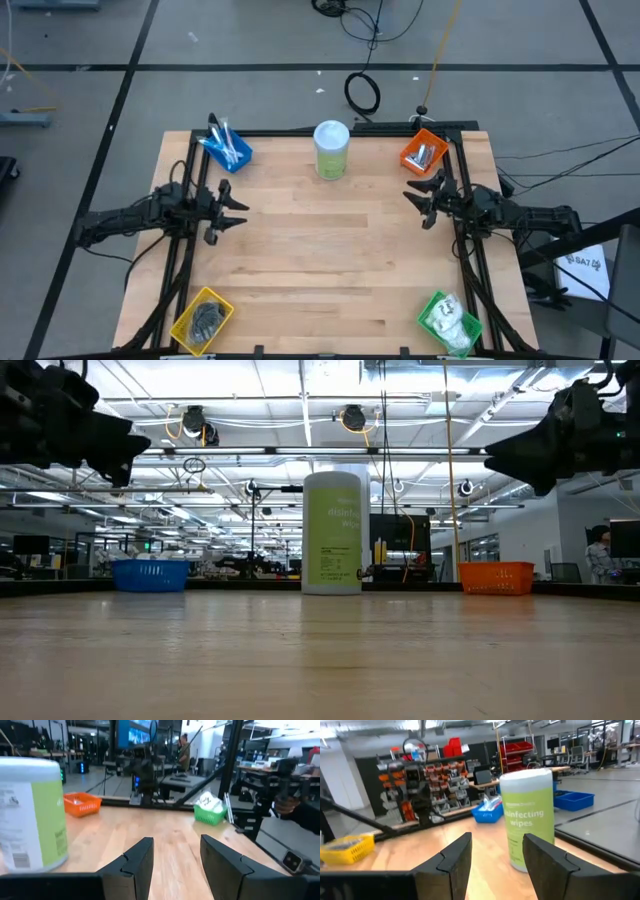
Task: Pick & Place Travel size toiletries
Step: Return to Home Position
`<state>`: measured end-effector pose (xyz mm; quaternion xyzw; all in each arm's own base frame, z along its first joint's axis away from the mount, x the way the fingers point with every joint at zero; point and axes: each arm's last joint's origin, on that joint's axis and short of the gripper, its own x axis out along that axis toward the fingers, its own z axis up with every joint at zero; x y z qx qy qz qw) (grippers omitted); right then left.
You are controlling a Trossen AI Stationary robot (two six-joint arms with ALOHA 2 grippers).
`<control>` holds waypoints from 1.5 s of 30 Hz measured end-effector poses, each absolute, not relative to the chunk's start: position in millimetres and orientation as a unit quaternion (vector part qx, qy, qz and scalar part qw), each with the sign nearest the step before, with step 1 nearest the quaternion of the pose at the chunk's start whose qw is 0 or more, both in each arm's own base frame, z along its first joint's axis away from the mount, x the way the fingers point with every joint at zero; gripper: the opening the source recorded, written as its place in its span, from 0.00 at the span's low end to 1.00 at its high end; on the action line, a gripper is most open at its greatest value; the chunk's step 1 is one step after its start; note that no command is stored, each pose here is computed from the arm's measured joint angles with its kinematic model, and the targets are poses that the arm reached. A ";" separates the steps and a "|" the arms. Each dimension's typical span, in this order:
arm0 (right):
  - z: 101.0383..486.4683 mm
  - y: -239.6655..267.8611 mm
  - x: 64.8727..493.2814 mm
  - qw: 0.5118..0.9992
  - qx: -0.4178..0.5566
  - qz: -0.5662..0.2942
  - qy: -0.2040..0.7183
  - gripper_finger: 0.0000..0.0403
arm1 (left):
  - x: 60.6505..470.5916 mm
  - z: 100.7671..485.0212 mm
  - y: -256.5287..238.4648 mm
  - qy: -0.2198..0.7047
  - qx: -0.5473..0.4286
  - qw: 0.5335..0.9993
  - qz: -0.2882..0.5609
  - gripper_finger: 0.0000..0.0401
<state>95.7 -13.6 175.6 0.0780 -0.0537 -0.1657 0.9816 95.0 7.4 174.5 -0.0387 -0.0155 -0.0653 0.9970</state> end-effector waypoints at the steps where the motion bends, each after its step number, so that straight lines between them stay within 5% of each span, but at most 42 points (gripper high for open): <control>1: 174.5 -13.6 95.9 0.982 0.073 -0.167 -0.047 0.41 | 95.0 174.9 7.6 -0.019 -0.039 0.997 -0.065 0.40; 20: 173.5 -13.7 96.6 0.984 0.042 -0.169 -0.036 0.41 | 94.9 174.5 8.9 -0.023 0.056 0.996 -0.059 0.40; 45: 174.1 -13.7 96.6 0.983 0.059 -0.168 -0.043 0.41 | 94.9 174.7 8.9 -0.023 0.041 0.997 -0.059 0.40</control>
